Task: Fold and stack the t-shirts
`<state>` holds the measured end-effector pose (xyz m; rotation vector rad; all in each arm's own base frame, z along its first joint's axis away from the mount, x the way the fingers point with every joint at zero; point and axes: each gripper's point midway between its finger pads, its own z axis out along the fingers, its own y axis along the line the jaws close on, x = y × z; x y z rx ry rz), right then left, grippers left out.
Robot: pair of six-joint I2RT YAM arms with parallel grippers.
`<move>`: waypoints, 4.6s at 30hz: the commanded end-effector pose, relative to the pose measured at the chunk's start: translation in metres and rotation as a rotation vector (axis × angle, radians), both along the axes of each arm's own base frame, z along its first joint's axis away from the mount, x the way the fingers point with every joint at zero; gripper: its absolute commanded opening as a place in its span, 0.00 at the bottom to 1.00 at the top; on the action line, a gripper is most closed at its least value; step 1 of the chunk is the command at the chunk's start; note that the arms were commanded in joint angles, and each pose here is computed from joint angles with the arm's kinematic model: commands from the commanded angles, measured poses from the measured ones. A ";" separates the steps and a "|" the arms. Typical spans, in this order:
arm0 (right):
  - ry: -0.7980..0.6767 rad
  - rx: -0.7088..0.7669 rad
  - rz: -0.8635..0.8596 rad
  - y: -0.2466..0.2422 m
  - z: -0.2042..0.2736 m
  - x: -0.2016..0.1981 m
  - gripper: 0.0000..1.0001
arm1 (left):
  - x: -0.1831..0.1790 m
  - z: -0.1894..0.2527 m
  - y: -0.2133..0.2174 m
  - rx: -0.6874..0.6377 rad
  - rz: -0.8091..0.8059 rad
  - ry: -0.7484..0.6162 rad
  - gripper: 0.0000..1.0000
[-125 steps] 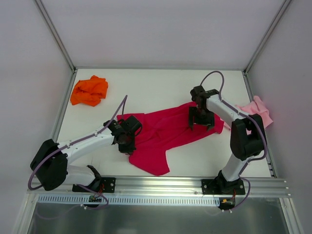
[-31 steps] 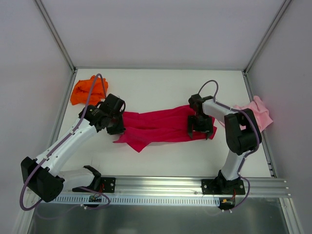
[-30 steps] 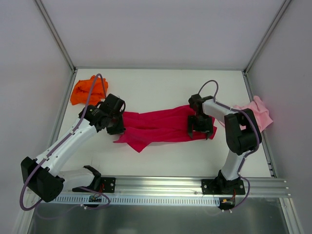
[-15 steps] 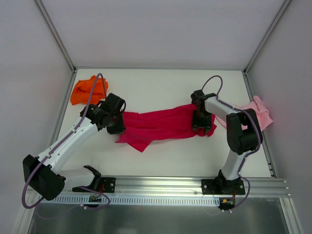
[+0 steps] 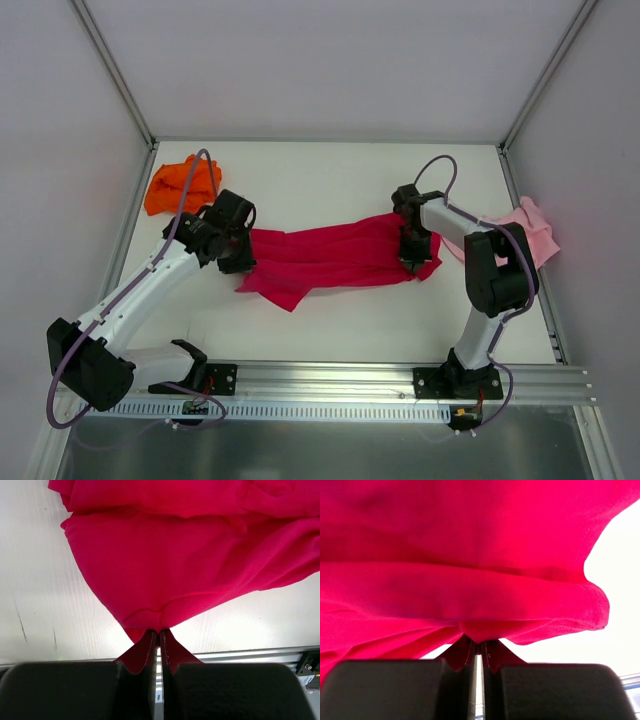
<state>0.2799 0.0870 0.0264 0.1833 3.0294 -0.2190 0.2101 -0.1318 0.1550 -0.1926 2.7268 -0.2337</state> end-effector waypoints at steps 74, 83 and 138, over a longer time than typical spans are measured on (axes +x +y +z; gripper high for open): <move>-0.234 0.228 -0.078 -0.009 0.109 0.167 0.01 | 0.123 -0.038 0.046 0.223 0.256 -0.132 0.00; 0.016 0.181 -0.020 -0.022 0.114 0.064 0.01 | 0.113 -0.020 0.046 0.186 0.217 -0.174 0.00; 0.003 -0.105 0.030 -0.026 0.051 0.082 0.62 | 0.099 0.015 0.039 0.121 0.143 -0.212 0.00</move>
